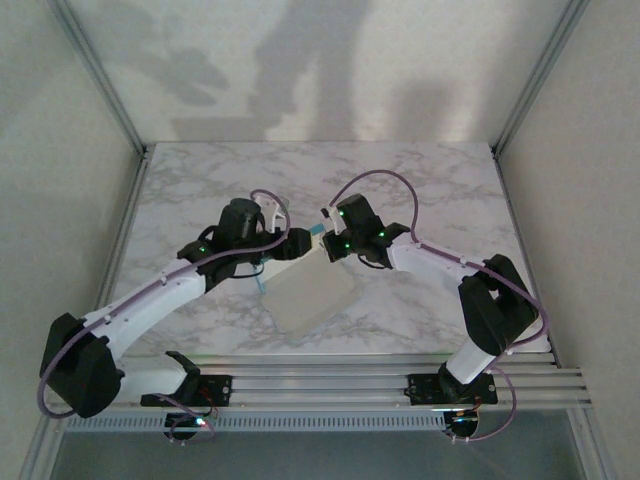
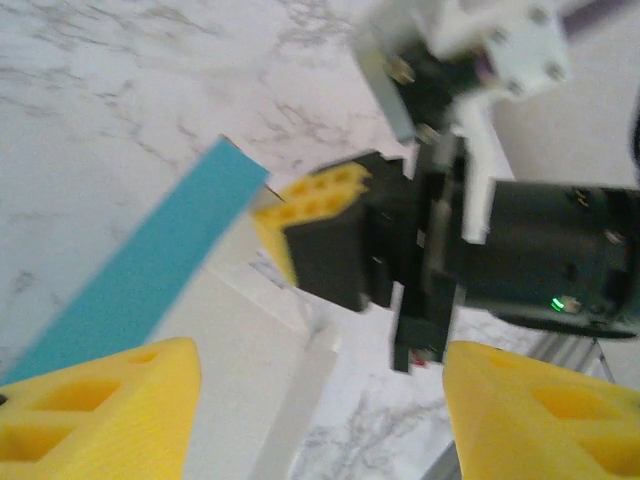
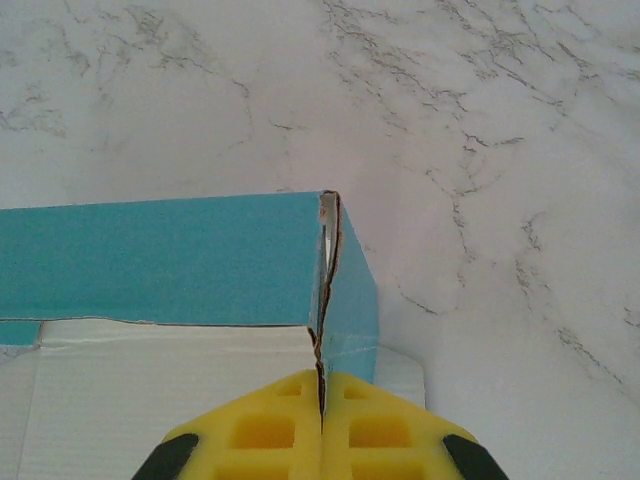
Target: Fold the paper box
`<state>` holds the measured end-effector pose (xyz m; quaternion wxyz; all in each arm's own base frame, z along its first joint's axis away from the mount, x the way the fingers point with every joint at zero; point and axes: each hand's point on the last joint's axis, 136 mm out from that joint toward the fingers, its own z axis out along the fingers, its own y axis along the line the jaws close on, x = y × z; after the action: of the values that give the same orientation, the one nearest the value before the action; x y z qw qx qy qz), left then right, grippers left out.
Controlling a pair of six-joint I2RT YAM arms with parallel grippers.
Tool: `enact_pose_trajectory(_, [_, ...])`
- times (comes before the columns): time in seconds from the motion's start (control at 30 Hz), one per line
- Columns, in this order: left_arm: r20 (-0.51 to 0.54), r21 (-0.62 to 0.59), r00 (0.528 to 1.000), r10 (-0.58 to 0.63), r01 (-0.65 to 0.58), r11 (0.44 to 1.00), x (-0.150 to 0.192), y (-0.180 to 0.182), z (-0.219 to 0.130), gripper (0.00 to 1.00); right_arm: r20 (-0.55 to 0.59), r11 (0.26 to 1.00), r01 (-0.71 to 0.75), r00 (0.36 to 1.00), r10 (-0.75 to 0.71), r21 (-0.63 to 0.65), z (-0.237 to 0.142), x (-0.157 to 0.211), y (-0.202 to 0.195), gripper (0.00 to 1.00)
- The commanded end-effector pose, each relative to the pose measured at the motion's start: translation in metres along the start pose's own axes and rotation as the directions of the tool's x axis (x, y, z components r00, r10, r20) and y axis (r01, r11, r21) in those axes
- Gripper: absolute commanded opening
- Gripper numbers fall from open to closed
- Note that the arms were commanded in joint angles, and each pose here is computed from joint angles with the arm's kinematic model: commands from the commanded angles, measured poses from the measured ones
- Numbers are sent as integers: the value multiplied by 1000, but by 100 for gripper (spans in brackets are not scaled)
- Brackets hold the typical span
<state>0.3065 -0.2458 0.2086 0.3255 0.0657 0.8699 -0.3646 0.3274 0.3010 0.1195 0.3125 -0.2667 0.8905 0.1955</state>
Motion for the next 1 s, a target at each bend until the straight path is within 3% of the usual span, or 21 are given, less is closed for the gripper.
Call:
enact_pose_trajectory(0.0, [8, 23, 997, 72, -73, 997, -16, 5, 7, 69, -145, 1000, 25, 989, -25, -3, 6, 47, 2, 0])
enact_pose_trajectory(0.3, [27, 93, 981, 193, -195, 976, -47, 17, 38, 99, -149, 1000, 31, 988, -31, -6, 3, 49, 2, 0])
enact_pose_trajectory(0.53, [-62, 108, 975, 212, -205, 973, -38, 38, 70, 99, -142, 1000, 28, 989, -29, -8, 1, 47, 3, 0])
enact_pose_trajectory(0.97, [-108, 161, 972, 207, -188, 969, -30, 48, 102, 99, -155, 1000, 27, 988, -28, -5, 1, 50, 2, 0])
